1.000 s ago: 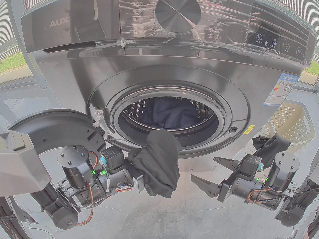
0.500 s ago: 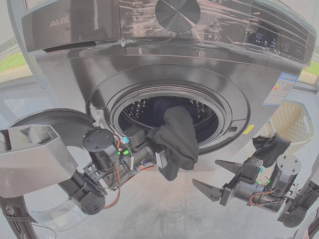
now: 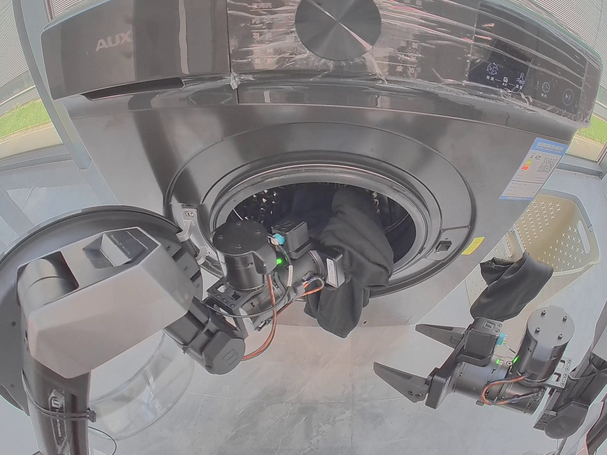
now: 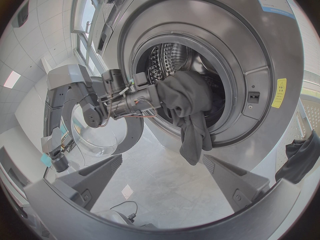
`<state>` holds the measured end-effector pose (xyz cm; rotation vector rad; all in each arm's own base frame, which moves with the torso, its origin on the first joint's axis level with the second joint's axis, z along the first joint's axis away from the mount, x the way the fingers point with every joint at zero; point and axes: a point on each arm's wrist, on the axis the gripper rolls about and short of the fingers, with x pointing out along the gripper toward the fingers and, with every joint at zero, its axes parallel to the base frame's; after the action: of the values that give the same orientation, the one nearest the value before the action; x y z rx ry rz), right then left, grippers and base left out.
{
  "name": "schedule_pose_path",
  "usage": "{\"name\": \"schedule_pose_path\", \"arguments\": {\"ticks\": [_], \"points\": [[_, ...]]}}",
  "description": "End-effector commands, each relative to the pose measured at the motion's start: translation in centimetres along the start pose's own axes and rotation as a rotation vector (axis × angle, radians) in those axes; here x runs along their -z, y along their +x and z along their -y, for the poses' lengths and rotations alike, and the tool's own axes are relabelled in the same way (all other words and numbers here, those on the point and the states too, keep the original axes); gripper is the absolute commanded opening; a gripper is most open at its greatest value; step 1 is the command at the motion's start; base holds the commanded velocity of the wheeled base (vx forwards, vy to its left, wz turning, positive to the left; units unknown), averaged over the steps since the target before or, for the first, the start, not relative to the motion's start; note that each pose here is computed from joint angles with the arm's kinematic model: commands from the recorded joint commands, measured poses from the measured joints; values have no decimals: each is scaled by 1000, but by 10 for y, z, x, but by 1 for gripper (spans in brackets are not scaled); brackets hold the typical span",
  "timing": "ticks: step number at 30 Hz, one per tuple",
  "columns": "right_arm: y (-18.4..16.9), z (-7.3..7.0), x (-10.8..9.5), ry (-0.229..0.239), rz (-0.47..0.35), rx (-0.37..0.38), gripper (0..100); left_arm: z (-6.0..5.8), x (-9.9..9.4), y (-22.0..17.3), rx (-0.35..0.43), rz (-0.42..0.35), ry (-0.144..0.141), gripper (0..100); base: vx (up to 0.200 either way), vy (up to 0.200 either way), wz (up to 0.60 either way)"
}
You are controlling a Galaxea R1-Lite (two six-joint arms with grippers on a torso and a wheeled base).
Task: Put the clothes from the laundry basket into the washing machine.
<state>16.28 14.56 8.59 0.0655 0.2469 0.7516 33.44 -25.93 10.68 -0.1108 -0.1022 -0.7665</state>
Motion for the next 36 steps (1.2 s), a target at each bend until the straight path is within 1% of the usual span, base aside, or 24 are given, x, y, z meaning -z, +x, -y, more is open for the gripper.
{"name": "schedule_pose_path", "arguments": {"ticks": [1,2,6,8,9,10,11,12,13,14,18,20,21,25,28,31,32,35,36], "points": [[0,-1,1,-1,-3,-3,100,-5,20,18,-14,-33,-5,0,0,0,0],[0,-1,1,-1,-3,-3,100,-6,25,25,-15,-43,-6,0,0,0,0],[0,0,1,0,-3,-1,100,-14,28,40,-30,-39,-8,0,0,0,0],[0,0,1,0,-3,-1,100,-19,28,48,-55,-34,-8,0,0,0,0],[0,0,1,0,-3,-1,100,-19,28,48,-55,-34,-8,0,0,0,0],[0,0,1,0,-3,-1,100,-30,29,59,-91,-19,-4,0,0,0,0],[0,0,0,-1,-1,-2,100,-32,29,61,-100,-12,-3,0,0,0,0],[0,0,0,-1,-1,-2,100,-38,28,68,-115,1,0,0,0,0,0],[0,0,0,-1,-1,-2,100,-39,28,68,-118,1,0,0,0,0,0],[0,0,1,0,-3,-1,100,-47,28,74,-141,6,1,0,0,0,0],[1,-1,-1,-1,5,-2,100,-54,29,83,-172,20,1,0,0,0,0],[1,0,-1,-1,5,-1,100,-55,26,89,-194,32,-9,0,0,0,0],[1,0,-1,0,4,-1,100,-57,23,93,-209,37,-19,0,0,0,0],[1,-1,-1,-1,3,-2,100,-67,10,108,-281,66,-49,0,0,0,0],[1,0,0,-1,2,-2,100,-75,1,115,-307,87,-53,0,0,0,0],[1,0,0,0,1,1,100,-80,6,115,-328,65,-61,0,0,0,0],[1,0,0,0,2,1,100,-81,6,115,-331,65,-63,100,0,0,0],[1,0,0,1,2,1,100,-80,5,115,-337,66,-78,100,0,0,0],[1,0,0,1,2,1,100,-80,5,115,-337,66,-78,100,0,0,0]]}}
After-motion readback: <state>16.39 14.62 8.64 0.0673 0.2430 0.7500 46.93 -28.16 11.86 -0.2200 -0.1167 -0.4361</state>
